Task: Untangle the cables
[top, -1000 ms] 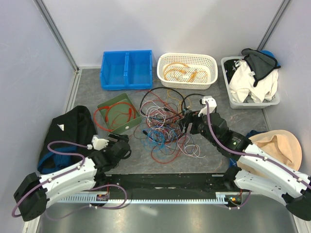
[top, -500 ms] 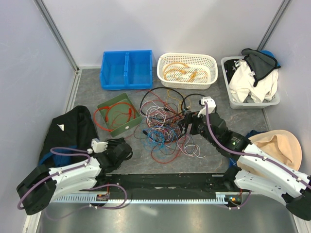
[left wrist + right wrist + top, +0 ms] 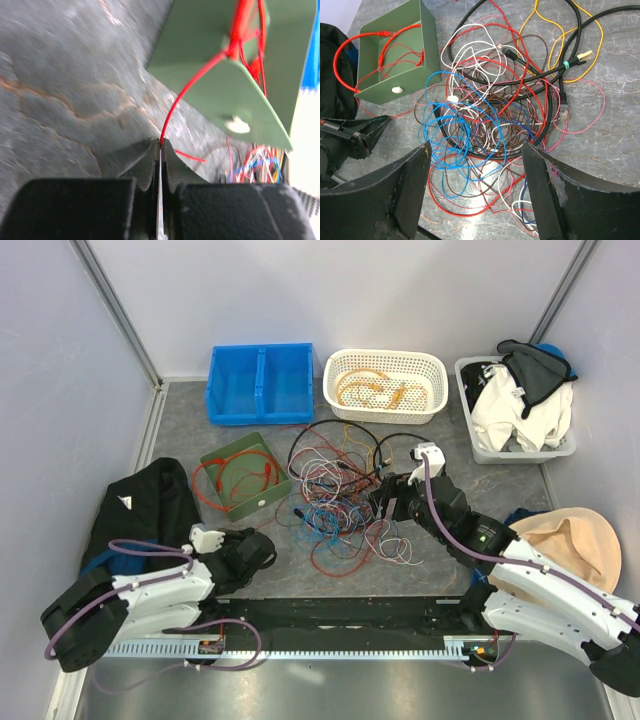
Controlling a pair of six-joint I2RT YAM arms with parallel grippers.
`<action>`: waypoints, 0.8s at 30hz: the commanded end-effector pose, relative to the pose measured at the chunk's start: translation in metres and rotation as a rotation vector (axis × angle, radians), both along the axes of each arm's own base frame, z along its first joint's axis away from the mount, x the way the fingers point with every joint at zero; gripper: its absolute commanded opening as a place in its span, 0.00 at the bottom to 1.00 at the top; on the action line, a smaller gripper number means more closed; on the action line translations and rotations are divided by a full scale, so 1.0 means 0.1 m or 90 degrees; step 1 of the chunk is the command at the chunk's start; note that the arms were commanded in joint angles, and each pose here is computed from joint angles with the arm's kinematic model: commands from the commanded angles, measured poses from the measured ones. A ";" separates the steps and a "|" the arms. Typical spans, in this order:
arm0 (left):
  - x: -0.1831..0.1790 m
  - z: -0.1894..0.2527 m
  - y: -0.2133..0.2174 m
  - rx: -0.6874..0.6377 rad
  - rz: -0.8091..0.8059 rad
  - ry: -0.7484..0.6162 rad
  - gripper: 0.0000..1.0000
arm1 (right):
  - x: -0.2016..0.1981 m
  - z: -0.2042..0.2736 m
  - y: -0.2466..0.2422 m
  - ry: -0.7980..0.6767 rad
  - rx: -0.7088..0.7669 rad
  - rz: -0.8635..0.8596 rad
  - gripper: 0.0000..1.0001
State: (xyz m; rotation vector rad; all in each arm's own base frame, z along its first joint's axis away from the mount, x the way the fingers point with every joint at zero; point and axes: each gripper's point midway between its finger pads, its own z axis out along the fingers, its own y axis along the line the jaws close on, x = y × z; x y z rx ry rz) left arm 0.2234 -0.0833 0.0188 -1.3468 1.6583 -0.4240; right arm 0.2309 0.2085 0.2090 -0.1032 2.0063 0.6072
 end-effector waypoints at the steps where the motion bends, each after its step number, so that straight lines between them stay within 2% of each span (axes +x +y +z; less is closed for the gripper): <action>1: 0.08 0.37 -0.28 0.031 -0.117 -0.024 0.02 | -0.01 0.07 -0.04 -0.015 0.013 -0.009 0.81; 2: 0.08 0.47 -0.32 0.071 -0.162 -0.026 0.02 | -0.01 0.07 -0.05 -0.015 0.013 -0.010 0.80; 3: 0.14 0.79 -0.42 0.044 -0.180 -0.074 0.02 | -0.01 0.08 -0.05 -0.018 0.014 -0.010 0.81; 5: 0.13 1.01 -0.46 0.077 -0.222 -0.087 0.02 | 0.00 0.07 -0.04 -0.016 0.011 -0.010 0.81; 6: 0.16 1.30 -0.51 0.061 -0.227 -0.115 0.02 | 0.00 0.08 -0.03 -0.015 0.012 -0.009 0.80; 8: 0.14 1.41 -0.49 0.107 -0.249 -0.094 0.02 | 0.00 0.08 -0.02 -0.013 0.016 -0.007 0.80; 9: 0.17 1.60 -0.54 0.108 -0.253 -0.098 0.02 | 0.00 0.09 0.00 -0.013 0.021 -0.005 0.80; 12: 0.21 1.81 -0.54 0.142 -0.258 -0.089 0.02 | 0.00 0.09 0.01 -0.011 0.025 -0.003 0.80; 15: 0.31 1.90 -0.51 0.191 -0.245 -0.068 0.02 | -0.01 0.10 0.01 -0.013 0.028 -0.002 0.80; 17: 0.44 1.81 -0.45 0.225 -0.239 -0.022 0.02 | -0.02 0.11 -0.01 -0.015 0.029 -0.005 0.80; 21: 0.70 1.63 -0.37 0.190 -0.249 0.065 0.02 | -0.04 0.12 -0.06 -0.017 0.028 -0.009 0.80; 24: 0.84 1.51 -0.15 0.183 -0.213 0.103 0.02 | -0.05 0.14 -0.10 -0.021 0.026 -0.016 0.80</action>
